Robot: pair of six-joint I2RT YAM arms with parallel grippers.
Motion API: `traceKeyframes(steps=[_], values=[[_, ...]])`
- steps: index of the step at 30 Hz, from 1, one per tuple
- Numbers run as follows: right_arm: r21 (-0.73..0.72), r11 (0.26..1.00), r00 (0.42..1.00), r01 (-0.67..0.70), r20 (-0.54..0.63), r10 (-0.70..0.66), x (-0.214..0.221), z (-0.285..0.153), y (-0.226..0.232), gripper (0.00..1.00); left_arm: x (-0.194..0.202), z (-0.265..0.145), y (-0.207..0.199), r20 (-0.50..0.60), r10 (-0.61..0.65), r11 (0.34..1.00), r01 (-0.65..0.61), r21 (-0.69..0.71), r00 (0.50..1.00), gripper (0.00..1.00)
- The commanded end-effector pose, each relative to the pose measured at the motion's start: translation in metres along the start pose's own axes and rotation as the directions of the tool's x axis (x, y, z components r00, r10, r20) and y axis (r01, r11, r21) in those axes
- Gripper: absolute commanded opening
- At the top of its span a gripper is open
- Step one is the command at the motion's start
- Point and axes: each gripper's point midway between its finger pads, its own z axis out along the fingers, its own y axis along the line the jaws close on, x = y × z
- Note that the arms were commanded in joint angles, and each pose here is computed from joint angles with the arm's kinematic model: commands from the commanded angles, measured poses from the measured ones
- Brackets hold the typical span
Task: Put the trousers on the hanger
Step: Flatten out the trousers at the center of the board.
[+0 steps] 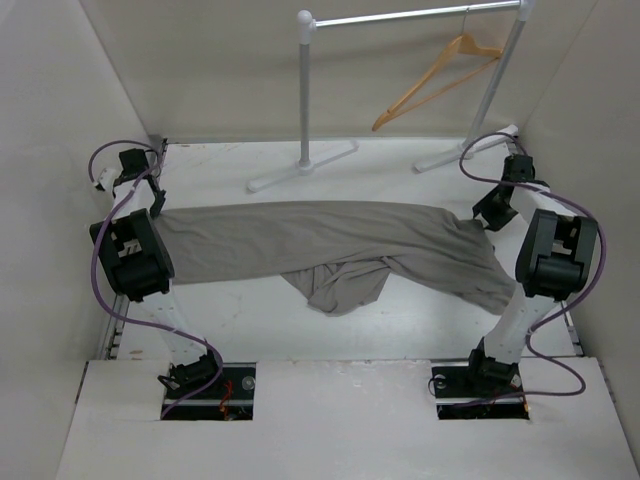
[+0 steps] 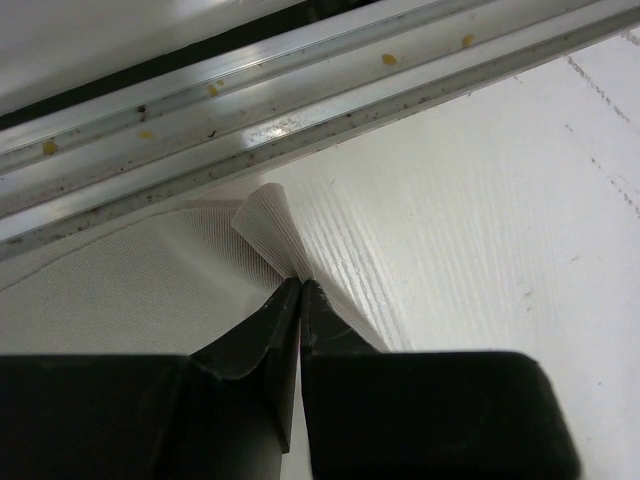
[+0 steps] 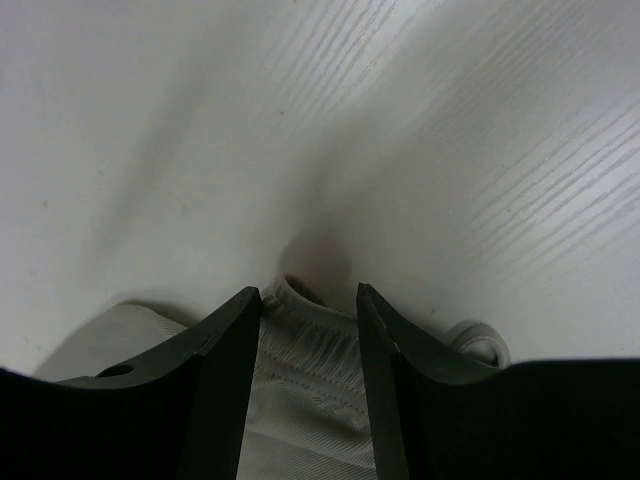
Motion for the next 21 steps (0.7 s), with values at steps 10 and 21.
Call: traceKeyframes(steps=[10,21], values=[[0.046,0.999,1.0,0.017,0.023,-0.018,0.006,0.003,0.024,0.18,-0.005,-0.013,-0.018,0.022,-0.073,0.994,0.071,0.084,0.997,0.02],[0.019,0.997,0.909,-0.081,0.411,0.066,-0.048,-0.106,-0.017,0.06,-0.024,-0.037,-0.003,0.058,-0.143,0.986,0.136,0.101,0.988,0.02]])
